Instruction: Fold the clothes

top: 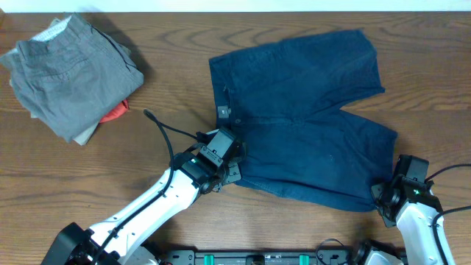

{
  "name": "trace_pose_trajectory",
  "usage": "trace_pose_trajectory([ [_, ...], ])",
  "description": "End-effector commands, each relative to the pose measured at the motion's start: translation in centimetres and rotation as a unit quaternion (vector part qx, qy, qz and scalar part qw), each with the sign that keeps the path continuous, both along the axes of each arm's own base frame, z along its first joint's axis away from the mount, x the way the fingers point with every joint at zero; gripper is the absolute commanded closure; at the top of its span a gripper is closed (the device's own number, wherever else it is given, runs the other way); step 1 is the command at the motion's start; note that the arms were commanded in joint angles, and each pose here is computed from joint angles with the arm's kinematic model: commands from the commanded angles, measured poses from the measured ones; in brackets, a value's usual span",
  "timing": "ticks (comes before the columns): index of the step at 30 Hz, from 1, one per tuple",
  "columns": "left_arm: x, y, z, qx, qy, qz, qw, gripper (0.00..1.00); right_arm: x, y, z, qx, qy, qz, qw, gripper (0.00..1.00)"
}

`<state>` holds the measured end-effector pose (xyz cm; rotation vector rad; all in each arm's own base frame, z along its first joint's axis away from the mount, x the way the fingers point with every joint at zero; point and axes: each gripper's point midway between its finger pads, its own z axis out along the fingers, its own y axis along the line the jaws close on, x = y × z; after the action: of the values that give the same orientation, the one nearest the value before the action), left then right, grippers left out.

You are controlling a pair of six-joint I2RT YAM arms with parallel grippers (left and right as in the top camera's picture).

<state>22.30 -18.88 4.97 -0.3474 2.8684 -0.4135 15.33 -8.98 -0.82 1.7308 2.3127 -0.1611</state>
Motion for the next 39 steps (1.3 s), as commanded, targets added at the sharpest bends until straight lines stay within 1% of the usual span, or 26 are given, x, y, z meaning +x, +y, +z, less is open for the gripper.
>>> trace_pose_trajectory([
  [1,0.3,0.6,0.2,0.016,-0.011,-0.004,1.000,0.94,-0.6,3.5,-1.3,0.090,0.019,0.090,0.992,0.99],
  [5,0.2,0.7,1.9,0.018,-0.026,-0.034,0.999,0.94,1.7,3.0,2.6,0.089,0.008,0.135,0.987,0.99],
  [10,0.3,0.6,5.3,-0.001,-0.065,-0.051,0.997,0.94,4.5,1.9,9.6,0.060,-0.016,0.189,0.980,0.99],
  [14,-0.1,0.9,8.4,-0.019,-0.103,-0.064,0.992,0.94,6.0,1.2,15.0,0.030,-0.051,0.205,0.977,0.99],
  [18,-0.7,1.4,11.8,-0.046,-0.141,-0.062,0.987,0.94,6.8,0.7,19.1,-0.001,-0.078,0.228,0.970,0.99],
  [22,-1.0,2.0,14.5,-0.071,-0.184,-0.054,0.979,0.94,8.3,0.3,23.1,-0.044,-0.119,0.270,0.955,0.99],
  [25,-0.3,3.5,15.4,-0.067,-0.204,-0.011,0.977,0.94,10.8,0.6,25.6,-0.073,-0.171,0.314,0.931,0.99],
  [29,1.3,5.3,14.9,-0.050,-0.204,0.047,0.977,0.94,14.8,1.4,27.9,-0.103,-0.241,0.351,0.899,0.99],
  [32,3.2,6.1,14.2,-0.039,-0.200,0.075,0.976,0.94,17.6,2.2,28.5,-0.114,-0.268,0.372,0.881,0.99],
  [35,5.3,7.0,12.9,-0.027,-0.191,0.104,0.976,0.94,20.7,3.5,28.0,-0.116,-0.284,0.396,0.865,0.99],
  [39,8.4,8.8,10.7,-0.009,-0.175,0.148,0.973,0.94,24.7,5.2,25.7,-0.106,-0.286,0.423,0.854,0.99],
])
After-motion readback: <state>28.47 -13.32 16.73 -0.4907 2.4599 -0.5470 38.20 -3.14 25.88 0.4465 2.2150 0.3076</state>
